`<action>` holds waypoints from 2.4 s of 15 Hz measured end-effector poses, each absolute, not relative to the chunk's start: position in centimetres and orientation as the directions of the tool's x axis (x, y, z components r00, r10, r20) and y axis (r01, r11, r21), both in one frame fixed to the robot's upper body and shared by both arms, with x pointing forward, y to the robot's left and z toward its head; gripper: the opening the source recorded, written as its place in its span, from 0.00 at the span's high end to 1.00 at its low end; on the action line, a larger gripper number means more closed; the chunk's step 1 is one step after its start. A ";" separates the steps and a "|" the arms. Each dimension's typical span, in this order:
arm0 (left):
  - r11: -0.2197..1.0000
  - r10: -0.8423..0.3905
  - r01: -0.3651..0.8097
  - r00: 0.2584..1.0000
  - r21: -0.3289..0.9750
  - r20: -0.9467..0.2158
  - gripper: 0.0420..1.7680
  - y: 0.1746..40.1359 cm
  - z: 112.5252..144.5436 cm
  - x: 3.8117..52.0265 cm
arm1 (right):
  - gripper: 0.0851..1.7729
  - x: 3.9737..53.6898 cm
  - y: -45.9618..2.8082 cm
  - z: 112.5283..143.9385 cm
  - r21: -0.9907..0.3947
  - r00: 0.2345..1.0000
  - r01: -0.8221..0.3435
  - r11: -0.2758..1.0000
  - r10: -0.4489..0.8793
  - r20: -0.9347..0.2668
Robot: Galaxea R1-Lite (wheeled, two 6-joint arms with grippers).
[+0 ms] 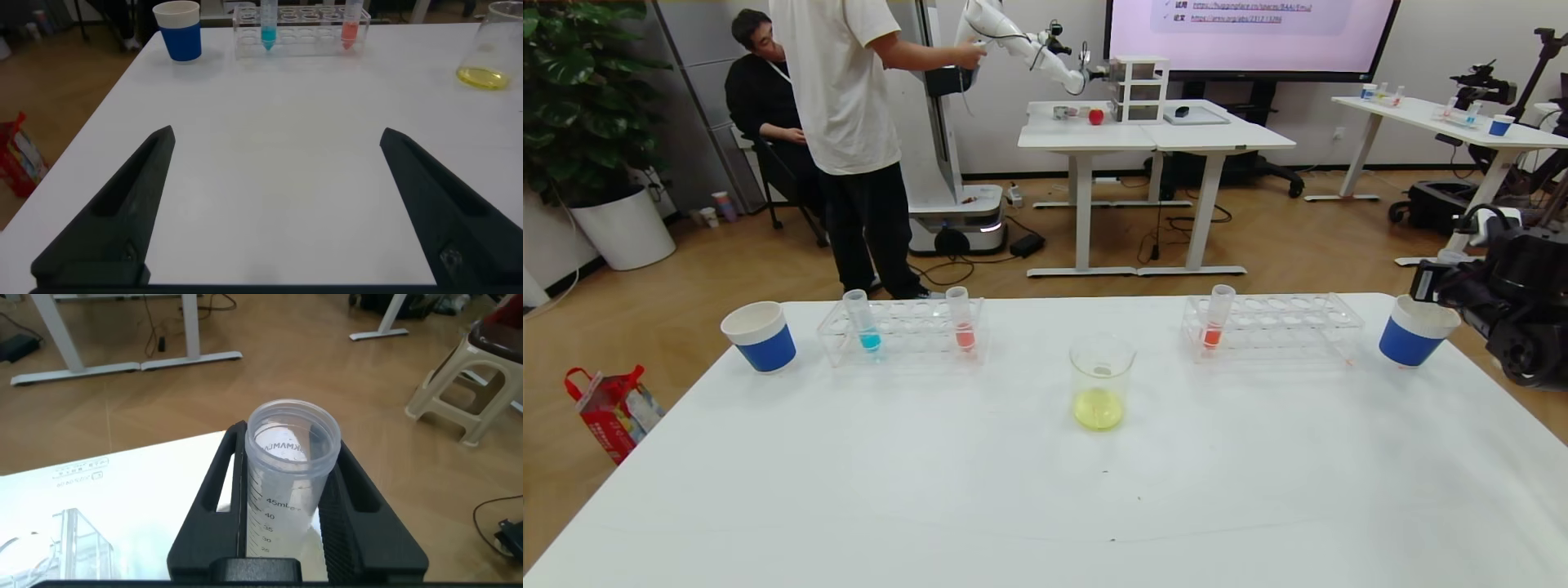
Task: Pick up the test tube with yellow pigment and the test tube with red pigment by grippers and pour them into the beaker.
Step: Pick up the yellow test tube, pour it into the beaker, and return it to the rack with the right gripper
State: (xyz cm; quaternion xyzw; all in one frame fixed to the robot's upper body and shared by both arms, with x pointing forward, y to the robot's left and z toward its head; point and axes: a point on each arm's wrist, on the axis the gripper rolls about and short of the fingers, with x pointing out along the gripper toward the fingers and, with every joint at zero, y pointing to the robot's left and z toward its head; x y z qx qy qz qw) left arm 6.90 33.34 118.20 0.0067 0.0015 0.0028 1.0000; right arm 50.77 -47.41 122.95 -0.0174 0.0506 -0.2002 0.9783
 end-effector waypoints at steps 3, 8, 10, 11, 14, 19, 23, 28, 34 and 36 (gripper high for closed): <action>1.000 0.006 -0.005 1.000 0.014 -0.003 0.01 33.3 118.2 6.9 | 0.75 50.9 -46.9 121.9 -0.054 0.922 0.369 0.928 -0.373 -0.109; 1.000 0.006 -0.005 1.000 0.013 -0.003 0.01 33.3 118.2 6.9 | 0.75 50.7 -46.8 121.2 -0.049 0.925 0.365 0.930 -0.368 -0.097; 1.000 0.006 -0.005 1.000 0.014 -0.003 0.01 33.3 118.2 6.9 | 0.70 50.7 -46.8 121.0 -0.052 0.924 0.366 0.929 -0.370 -0.101; 1.000 0.005 -0.005 1.000 0.014 -0.003 0.01 33.3 118.2 6.9 | 0.56 50.7 -46.8 120.9 -0.055 0.922 0.369 0.928 -0.372 -0.104; 1.000 0.006 -0.005 1.000 0.013 -0.003 0.01 33.3 118.2 6.9 | 0.03 50.6 -46.8 120.6 -0.059 0.918 0.376 0.925 -0.381 -0.112; 1.000 0.006 -0.005 1.000 0.013 -0.003 0.01 33.3 118.2 6.9 | 0.02 50.6 -45.4 122.3 -0.054 0.936 0.339 0.939 -0.343 -0.079; 1.000 0.005 -0.005 1.000 0.013 -0.003 0.01 33.3 118.2 6.9 | 0.02 50.2 -39.4 126.5 -0.046 0.975 0.216 0.975 -0.218 -0.044; 1.000 0.005 -0.005 1.000 0.014 -0.003 0.01 33.3 118.2 6.9 | 0.02 46.7 -32.3 131.6 -0.036 0.998 0.056 0.998 -0.056 -0.003; 1.000 0.006 -0.005 1.000 0.014 -0.003 0.01 33.3 118.2 6.9 | 0.02 37.5 -31.1 136.9 -0.031 0.994 0.005 1.000 -0.002 0.111; 1.000 0.006 -0.005 1.000 0.013 -0.003 0.01 33.3 118.2 6.9 | 0.02 33.1 -31.2 138.9 -0.027 0.988 -0.013 1.000 0.017 0.155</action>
